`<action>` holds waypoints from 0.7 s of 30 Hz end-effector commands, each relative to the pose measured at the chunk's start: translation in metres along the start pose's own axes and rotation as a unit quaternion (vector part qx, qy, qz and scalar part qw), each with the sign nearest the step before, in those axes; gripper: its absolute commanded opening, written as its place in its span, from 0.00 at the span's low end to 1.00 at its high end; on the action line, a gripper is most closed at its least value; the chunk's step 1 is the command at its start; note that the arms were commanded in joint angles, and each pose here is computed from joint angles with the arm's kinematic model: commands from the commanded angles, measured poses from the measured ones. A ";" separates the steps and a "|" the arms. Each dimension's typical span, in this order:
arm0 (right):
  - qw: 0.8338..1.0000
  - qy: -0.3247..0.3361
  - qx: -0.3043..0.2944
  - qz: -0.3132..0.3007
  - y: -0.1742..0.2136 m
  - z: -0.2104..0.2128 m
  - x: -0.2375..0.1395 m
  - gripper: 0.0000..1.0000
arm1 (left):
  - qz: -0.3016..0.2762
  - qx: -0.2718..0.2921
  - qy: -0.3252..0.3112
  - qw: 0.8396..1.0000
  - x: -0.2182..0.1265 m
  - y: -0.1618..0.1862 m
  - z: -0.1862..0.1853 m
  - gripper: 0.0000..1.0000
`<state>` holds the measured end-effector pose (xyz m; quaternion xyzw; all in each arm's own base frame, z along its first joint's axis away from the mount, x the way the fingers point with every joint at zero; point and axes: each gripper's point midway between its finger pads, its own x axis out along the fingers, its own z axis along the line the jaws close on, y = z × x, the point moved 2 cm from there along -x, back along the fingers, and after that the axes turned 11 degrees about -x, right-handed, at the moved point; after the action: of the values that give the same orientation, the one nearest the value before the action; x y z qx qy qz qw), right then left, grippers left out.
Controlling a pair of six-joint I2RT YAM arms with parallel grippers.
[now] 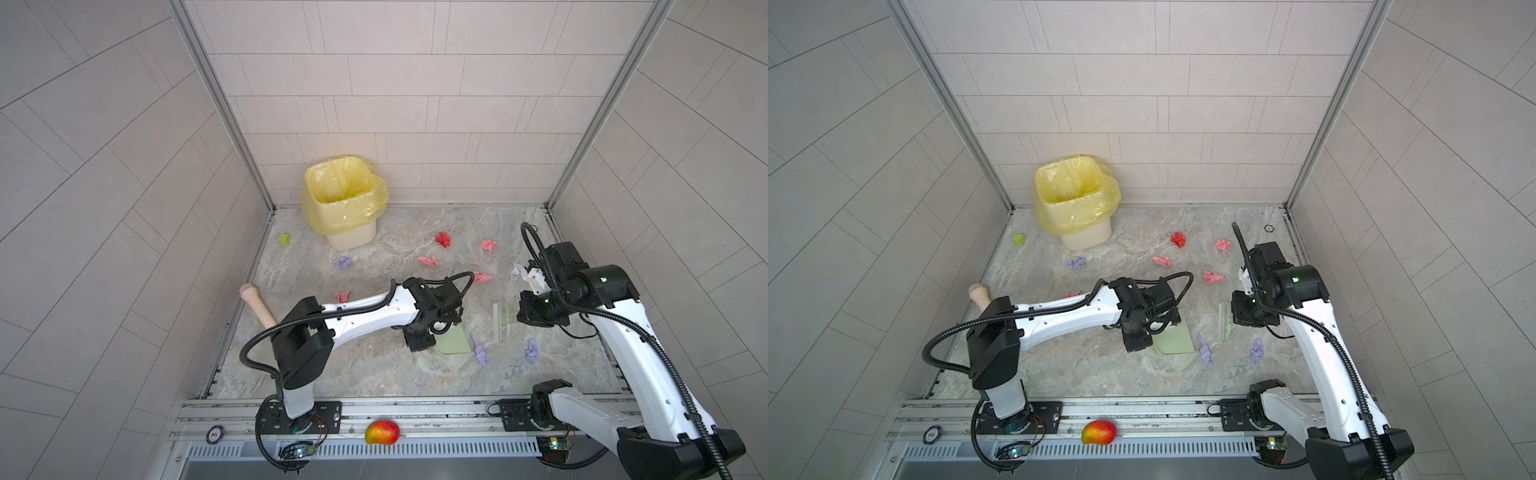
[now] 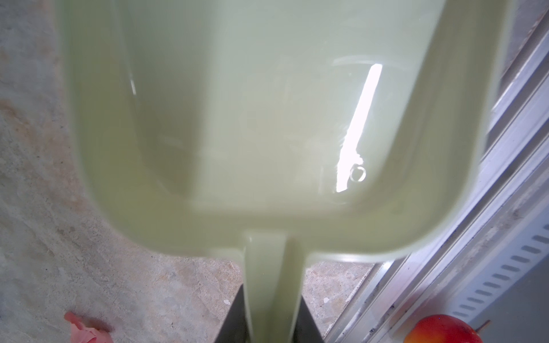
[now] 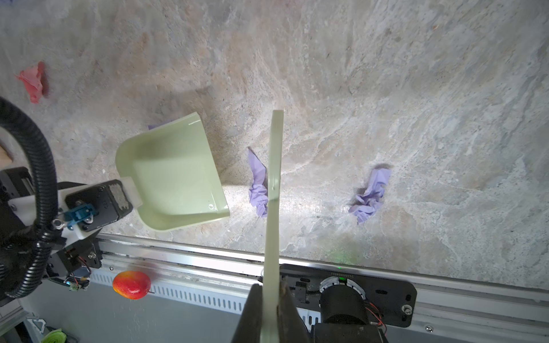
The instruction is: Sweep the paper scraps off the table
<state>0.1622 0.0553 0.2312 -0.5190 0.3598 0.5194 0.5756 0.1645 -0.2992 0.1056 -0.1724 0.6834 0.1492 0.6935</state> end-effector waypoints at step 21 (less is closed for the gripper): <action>0.998 0.011 0.017 0.054 0.023 -0.002 0.031 0.00 | 0.046 0.038 0.002 0.998 0.017 -0.011 -0.011 0.00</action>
<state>0.1461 0.0568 0.1952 -0.4966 0.4039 0.5404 0.5461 0.1630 -0.3128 0.0877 -0.1314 0.6911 0.1522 0.6943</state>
